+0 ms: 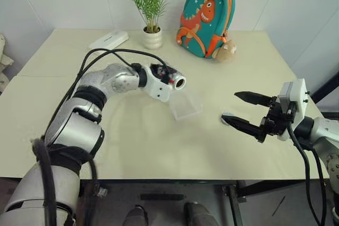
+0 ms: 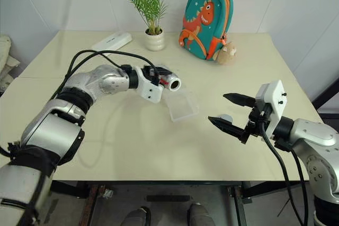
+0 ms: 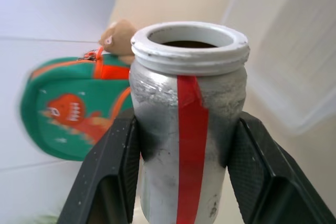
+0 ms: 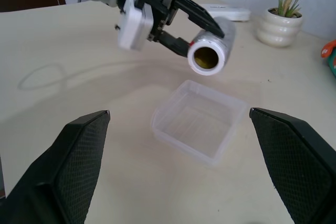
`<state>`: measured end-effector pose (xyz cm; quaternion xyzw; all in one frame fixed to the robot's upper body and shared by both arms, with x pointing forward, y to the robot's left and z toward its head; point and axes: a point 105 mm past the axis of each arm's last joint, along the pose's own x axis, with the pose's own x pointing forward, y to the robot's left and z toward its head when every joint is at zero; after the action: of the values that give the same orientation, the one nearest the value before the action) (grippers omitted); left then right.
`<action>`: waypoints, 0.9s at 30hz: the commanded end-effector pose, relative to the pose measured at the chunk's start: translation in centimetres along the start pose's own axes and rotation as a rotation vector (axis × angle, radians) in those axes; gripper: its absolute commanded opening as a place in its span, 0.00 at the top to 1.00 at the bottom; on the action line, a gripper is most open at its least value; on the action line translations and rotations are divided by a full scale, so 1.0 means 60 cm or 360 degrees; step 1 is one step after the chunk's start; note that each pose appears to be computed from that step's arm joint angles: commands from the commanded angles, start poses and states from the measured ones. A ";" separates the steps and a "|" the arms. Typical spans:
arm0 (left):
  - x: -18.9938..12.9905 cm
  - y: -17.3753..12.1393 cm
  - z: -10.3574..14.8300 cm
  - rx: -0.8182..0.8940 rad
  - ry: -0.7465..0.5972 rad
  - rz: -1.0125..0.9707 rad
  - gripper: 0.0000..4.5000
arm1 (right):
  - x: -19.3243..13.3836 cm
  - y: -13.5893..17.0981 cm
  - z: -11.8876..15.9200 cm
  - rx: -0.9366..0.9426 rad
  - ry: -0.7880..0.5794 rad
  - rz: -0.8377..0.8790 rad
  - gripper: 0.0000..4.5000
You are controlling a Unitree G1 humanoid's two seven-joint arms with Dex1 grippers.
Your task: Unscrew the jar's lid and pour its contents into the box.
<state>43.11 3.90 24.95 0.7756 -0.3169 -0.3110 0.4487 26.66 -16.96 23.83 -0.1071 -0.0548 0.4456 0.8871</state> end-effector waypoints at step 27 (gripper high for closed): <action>0.037 0.064 0.030 0.1462 -0.0124 0.0500 0.57 | 0.027 -0.011 0.021 -0.0068 -0.0021 0.0000 0.00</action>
<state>42.42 -0.03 24.83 0.8281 -0.5438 -0.1216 0.0612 28.19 -15.91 24.27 -0.1024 -0.0551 0.4443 0.8883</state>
